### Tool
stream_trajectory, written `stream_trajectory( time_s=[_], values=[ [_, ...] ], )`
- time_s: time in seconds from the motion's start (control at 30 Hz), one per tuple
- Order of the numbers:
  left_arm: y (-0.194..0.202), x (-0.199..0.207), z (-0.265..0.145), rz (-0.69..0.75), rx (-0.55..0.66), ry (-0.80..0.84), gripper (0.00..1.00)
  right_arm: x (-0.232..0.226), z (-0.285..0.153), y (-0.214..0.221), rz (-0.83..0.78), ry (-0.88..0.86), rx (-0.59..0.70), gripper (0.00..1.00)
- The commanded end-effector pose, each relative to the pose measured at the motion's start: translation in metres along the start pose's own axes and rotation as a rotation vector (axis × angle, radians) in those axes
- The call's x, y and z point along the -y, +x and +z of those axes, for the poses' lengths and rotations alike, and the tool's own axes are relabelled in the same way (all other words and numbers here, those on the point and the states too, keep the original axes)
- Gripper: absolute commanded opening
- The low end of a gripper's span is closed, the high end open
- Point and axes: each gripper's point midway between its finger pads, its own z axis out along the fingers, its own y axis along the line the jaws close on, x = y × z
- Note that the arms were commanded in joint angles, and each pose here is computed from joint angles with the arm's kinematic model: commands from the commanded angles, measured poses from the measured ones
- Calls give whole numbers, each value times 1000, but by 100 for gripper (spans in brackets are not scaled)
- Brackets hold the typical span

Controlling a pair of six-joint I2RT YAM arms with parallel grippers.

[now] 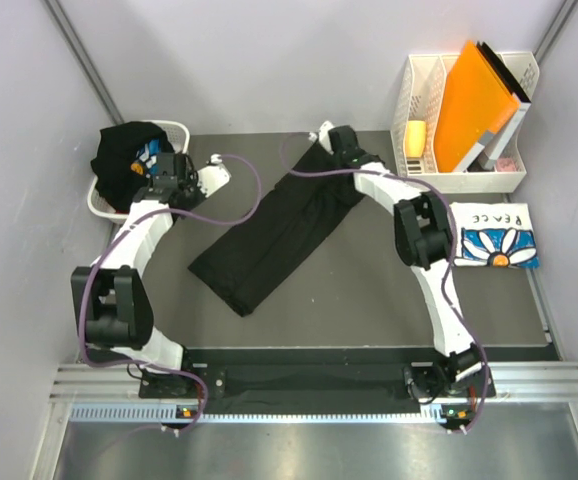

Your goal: Fold and stack the t-shirts

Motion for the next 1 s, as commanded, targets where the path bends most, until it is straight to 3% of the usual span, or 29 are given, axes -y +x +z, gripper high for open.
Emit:
stream_trajectory(
  time_s=[0.0, 0.07, 0.17, 0.23, 0.27, 0.3, 0.33, 0.37, 0.4, 0.43, 0.47, 0.7, 0.87, 0.97],
  values=[
    [-9, 31, -19, 78, 105, 130, 26, 123, -72, -52, 355, 142, 173, 18],
    [-4, 44, -19, 102, 109, 173, 36, 125, -82, -58, 358, 111, 194, 47],
    [-3, 43, -19, 94, 113, 156, 38, 107, -93, -62, 333, -24, 221, 64],
    [-1, 30, -22, 21, 103, 92, 44, 76, -99, -51, 285, -165, 189, 65],
    [0, 23, -22, -11, 97, 59, 45, 60, -113, -62, 275, -286, 247, 63],
    [-7, 0, -26, -50, 118, -48, 43, 42, -122, -56, 247, -367, 232, 55],
    [0, -11, -30, -115, 83, -117, 48, 26, -126, -48, 225, -419, 213, 47],
    [-3, -20, -35, -138, 97, -149, 80, 9, -146, -58, 183, -549, 283, 29],
    [-7, -31, -45, -159, 126, -193, 99, -12, -159, -48, 135, -637, 257, 13],
    [-10, -37, -50, -195, 144, -224, 99, -21, -167, -48, 113, -671, 259, 3],
    [-10, -41, -54, -211, 158, -244, 99, -28, -181, -52, 67, -720, 290, 0],
    [-16, -78, -111, -269, 251, -460, 99, -92, -232, -53, -68, -1007, 254, 0],
    [-4, -56, -136, -155, 216, -385, 99, -129, -242, -68, -166, -1063, 271, 0],
    [2, -55, -162, -165, 217, -424, 99, -162, -258, -74, -230, -1097, 307, 0]
  ],
)
